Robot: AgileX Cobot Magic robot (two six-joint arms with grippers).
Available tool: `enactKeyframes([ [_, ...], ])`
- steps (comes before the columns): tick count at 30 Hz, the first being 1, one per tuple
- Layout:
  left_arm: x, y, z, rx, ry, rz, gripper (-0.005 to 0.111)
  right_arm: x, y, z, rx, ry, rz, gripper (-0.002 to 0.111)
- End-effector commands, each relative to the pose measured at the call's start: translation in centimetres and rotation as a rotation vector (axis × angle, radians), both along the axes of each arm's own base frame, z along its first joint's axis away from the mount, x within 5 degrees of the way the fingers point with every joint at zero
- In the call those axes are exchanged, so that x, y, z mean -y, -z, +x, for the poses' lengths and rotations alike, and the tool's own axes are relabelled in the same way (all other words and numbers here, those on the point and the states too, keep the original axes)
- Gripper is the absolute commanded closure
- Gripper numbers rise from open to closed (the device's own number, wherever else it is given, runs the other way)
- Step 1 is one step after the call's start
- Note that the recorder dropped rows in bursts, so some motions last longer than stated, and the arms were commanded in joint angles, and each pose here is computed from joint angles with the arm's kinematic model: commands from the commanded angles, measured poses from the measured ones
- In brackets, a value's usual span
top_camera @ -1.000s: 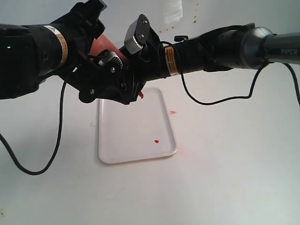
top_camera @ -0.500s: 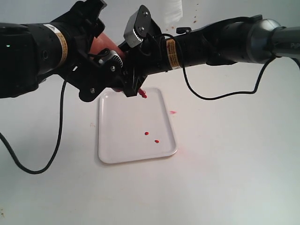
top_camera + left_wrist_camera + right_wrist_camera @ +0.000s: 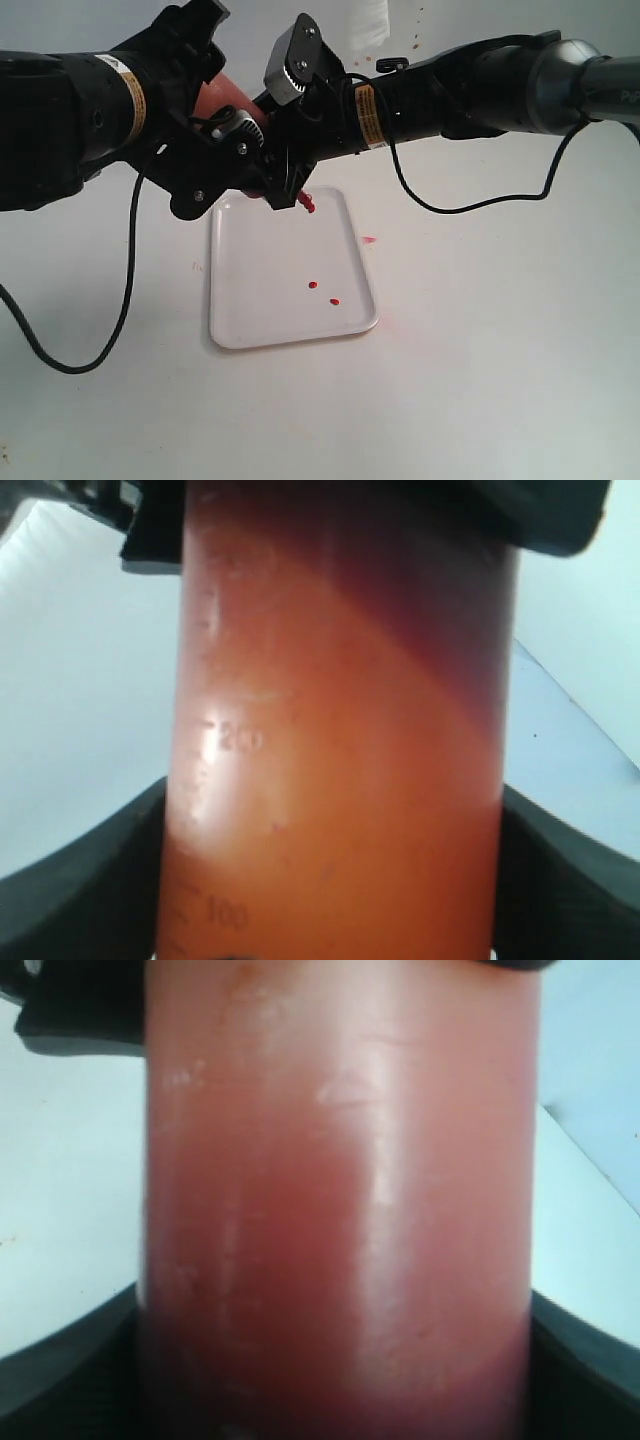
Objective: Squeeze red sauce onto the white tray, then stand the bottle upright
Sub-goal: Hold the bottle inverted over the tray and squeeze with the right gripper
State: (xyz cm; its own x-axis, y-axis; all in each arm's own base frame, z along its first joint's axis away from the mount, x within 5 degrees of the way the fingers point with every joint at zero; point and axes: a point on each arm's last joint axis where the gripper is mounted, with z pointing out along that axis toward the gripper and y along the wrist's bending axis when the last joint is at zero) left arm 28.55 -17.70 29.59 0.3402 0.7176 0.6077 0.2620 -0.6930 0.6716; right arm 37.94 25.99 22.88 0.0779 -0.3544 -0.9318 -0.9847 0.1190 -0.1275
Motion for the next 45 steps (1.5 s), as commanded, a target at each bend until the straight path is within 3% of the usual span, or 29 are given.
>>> enactKeyframes([
  [1, 0.34, -0.64, -0.10, 0.024, 0.042, 0.006, 0.107, -0.23, -0.52, -0.39, 0.047, -0.032, -0.032, 0.108],
  [12, 0.37, -0.90, 0.01, 0.069, 0.104, 0.141, 0.107, -0.22, -0.43, -0.60, 0.025, -0.049, -0.039, 0.108],
  [18, 0.67, -0.89, -0.04, 0.069, 0.136, 0.129, 0.107, -0.22, -0.43, -0.60, 0.022, -0.048, -0.039, 0.104],
  [22, 0.77, -0.89, -0.06, 0.068, 0.146, 0.124, 0.107, -0.24, -0.48, -0.58, 0.019, -0.045, -0.032, 0.084],
  [28, 0.77, -0.89, -0.06, 0.068, 0.145, 0.122, 0.107, -0.23, -0.56, -0.29, 0.018, -0.010, -0.023, 0.033],
  [31, 0.77, -0.89, -0.06, 0.068, 0.145, 0.122, 0.107, -0.23, -0.56, -0.29, 0.018, -0.010, -0.023, 0.025],
  [36, 0.77, -0.89, -0.06, 0.068, 0.145, 0.122, 0.107, -0.23, -0.56, -0.31, 0.018, -0.011, -0.022, 0.031],
  [38, 0.77, -0.89, -0.06, 0.068, 0.145, 0.122, 0.107, -0.23, -0.56, -0.29, 0.018, -0.010, -0.023, 0.050],
  [42, 0.77, -0.89, -0.06, 0.068, 0.145, 0.122, 0.107, -0.22, -0.54, -0.26, 0.020, -0.007, -0.026, 0.104],
  [45, 0.77, -0.88, -0.06, 0.066, 0.144, 0.120, 0.107, -0.21, -0.53, -0.21, 0.021, -0.001, -0.026, 0.107],
])
